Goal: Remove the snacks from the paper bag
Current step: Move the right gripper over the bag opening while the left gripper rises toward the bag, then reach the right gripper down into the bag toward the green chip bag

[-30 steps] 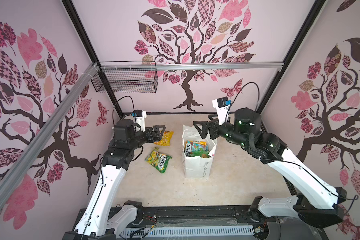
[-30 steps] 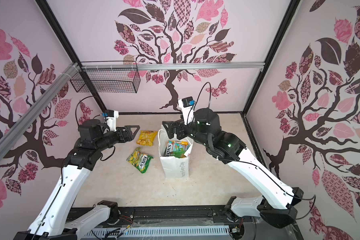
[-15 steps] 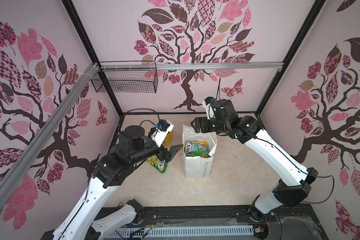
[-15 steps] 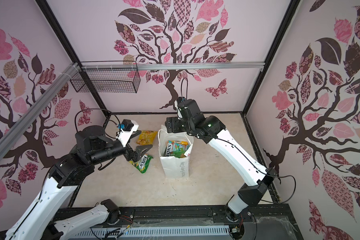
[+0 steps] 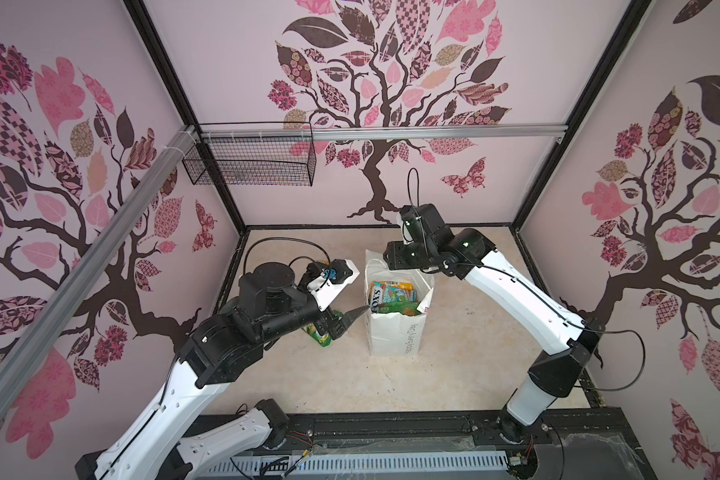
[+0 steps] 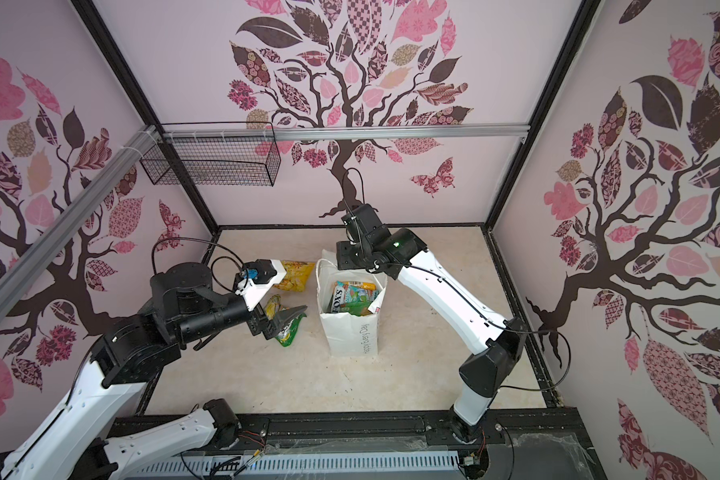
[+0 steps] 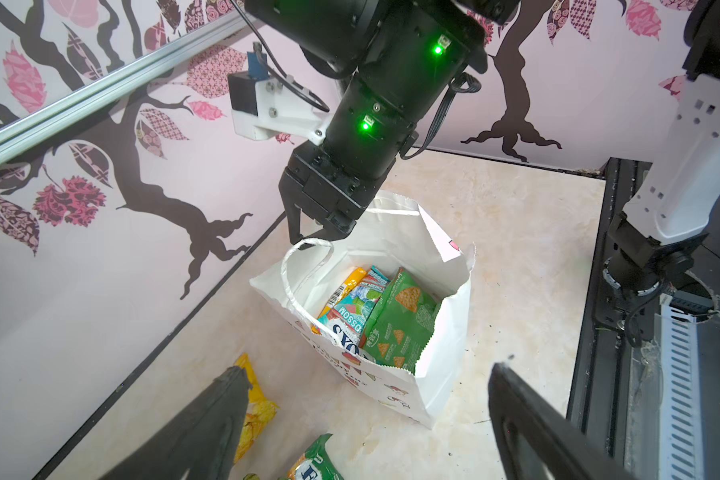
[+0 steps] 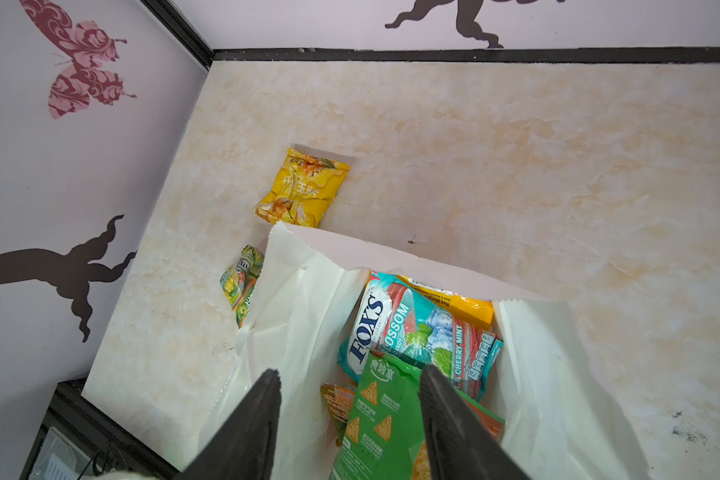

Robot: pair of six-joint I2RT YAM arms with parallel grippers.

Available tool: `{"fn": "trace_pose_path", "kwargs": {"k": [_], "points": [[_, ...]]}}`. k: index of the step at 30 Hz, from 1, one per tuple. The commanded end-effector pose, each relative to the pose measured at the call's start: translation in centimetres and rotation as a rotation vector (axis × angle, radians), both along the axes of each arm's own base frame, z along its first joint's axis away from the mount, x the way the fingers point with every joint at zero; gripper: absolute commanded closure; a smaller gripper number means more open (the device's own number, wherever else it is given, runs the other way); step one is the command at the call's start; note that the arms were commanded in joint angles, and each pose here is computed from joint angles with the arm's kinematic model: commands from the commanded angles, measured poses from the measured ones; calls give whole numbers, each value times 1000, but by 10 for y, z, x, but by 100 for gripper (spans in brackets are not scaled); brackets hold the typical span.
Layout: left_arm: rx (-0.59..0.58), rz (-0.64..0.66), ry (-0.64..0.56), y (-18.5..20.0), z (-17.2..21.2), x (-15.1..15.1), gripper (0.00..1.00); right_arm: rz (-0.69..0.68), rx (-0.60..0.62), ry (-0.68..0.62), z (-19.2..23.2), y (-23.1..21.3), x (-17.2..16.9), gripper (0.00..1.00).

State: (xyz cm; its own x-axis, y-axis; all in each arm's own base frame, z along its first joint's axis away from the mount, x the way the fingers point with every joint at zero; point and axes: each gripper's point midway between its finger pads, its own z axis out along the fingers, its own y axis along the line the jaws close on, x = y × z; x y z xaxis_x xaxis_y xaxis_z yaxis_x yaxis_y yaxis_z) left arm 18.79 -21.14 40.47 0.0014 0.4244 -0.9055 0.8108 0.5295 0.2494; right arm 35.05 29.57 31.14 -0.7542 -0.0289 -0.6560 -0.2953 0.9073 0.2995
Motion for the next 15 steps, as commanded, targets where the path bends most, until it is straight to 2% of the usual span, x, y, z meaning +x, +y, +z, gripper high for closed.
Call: {"fn": "trace_pose_path", "kwargs": {"k": [1, 4, 15], "points": [[12, -22, -23, -1, -2, -3, 5, 32, -33, 70, -23, 4, -4, 43], [15, -36, -32, -1, -1, -5, 1, 73, -43, 116, -39, 9, -10, 45], [29, -25, -37, -1, -5, -2, 1, 147, -112, 215, -87, 13, -30, 52]]}}
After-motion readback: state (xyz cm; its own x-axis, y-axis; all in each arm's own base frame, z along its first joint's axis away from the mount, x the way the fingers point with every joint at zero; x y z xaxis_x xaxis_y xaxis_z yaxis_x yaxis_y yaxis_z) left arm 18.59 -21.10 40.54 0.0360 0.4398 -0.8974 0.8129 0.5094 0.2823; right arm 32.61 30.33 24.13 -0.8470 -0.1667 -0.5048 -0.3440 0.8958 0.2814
